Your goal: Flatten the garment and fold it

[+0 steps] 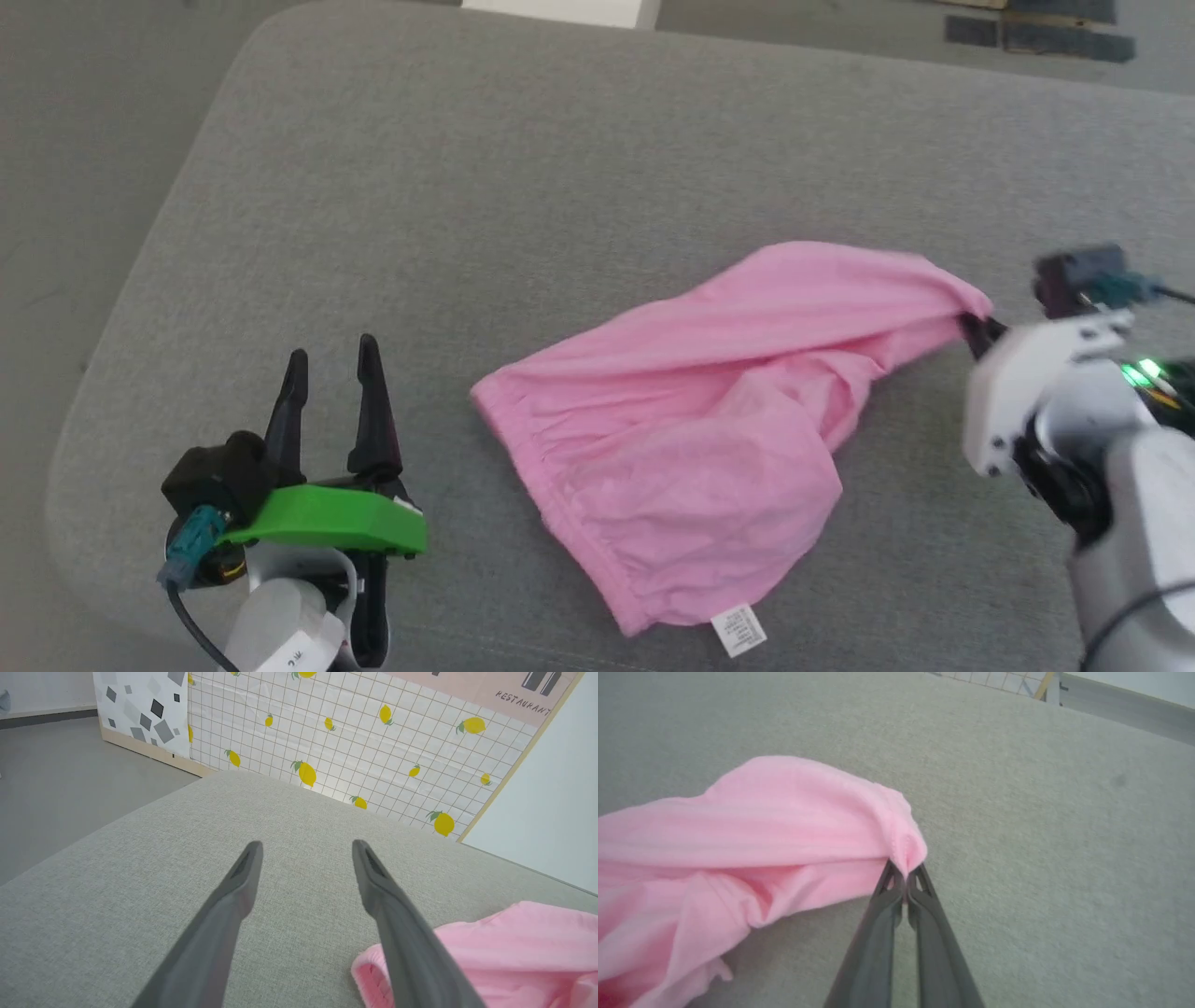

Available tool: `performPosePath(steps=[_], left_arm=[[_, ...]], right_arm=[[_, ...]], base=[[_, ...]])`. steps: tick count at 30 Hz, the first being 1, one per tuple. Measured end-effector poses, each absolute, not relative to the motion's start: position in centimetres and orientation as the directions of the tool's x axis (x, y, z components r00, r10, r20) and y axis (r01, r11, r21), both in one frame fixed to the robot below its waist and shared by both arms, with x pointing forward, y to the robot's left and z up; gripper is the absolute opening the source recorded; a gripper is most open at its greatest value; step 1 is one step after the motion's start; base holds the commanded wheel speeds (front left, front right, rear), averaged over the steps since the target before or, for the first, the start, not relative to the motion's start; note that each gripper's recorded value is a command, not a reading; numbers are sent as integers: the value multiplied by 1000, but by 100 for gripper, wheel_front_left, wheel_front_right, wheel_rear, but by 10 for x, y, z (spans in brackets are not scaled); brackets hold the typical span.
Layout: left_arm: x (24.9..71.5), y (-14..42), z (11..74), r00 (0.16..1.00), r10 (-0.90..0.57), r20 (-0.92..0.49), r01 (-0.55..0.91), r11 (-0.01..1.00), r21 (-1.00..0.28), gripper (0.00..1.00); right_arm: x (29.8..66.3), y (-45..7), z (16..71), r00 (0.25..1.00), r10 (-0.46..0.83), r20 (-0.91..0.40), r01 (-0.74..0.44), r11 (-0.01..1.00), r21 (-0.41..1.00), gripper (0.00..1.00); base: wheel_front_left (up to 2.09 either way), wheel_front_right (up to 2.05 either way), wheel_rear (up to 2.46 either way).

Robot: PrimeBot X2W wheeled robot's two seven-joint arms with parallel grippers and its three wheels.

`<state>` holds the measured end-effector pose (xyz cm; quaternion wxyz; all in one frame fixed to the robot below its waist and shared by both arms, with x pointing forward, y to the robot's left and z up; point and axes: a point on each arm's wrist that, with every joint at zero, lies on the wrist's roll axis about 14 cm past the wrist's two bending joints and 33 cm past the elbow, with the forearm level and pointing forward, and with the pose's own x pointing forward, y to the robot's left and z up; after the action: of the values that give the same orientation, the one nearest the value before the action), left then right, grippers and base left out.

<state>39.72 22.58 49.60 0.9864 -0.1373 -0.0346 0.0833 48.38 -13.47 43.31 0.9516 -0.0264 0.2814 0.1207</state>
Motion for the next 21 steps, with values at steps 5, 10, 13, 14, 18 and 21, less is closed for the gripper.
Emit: performPosePath(steps=[5,10,13,14,18,21], left_arm=[[399,212,498,990,132,54,-111,950,-290,100],[402,200,498,994,98,54,-77,951,-300,100],[403,195,496,995,85,46,-67,950,-304,100],[403,194,494,996,82,41,-66,949,-307,100],[401,191,488,997,74,19,-64,946,-318,100],[402,185,485,999,53,-8,-53,945,-324,100]], right_arm=[[427,-178,421,796,115,-595,-123,992,27,0],[348,-172,380,657,140,-741,-71,990,123,0],[330,-169,374,636,153,-756,-53,987,155,34],[329,-169,376,645,156,-748,-46,985,165,91],[339,-178,394,723,135,-678,-10,983,186,100],[350,-196,415,797,88,-598,35,981,191,100]], base=[[0,0,0],[0,0,0],[0,0,0],[0,0,0],[0,0,0],[0,0,0]])
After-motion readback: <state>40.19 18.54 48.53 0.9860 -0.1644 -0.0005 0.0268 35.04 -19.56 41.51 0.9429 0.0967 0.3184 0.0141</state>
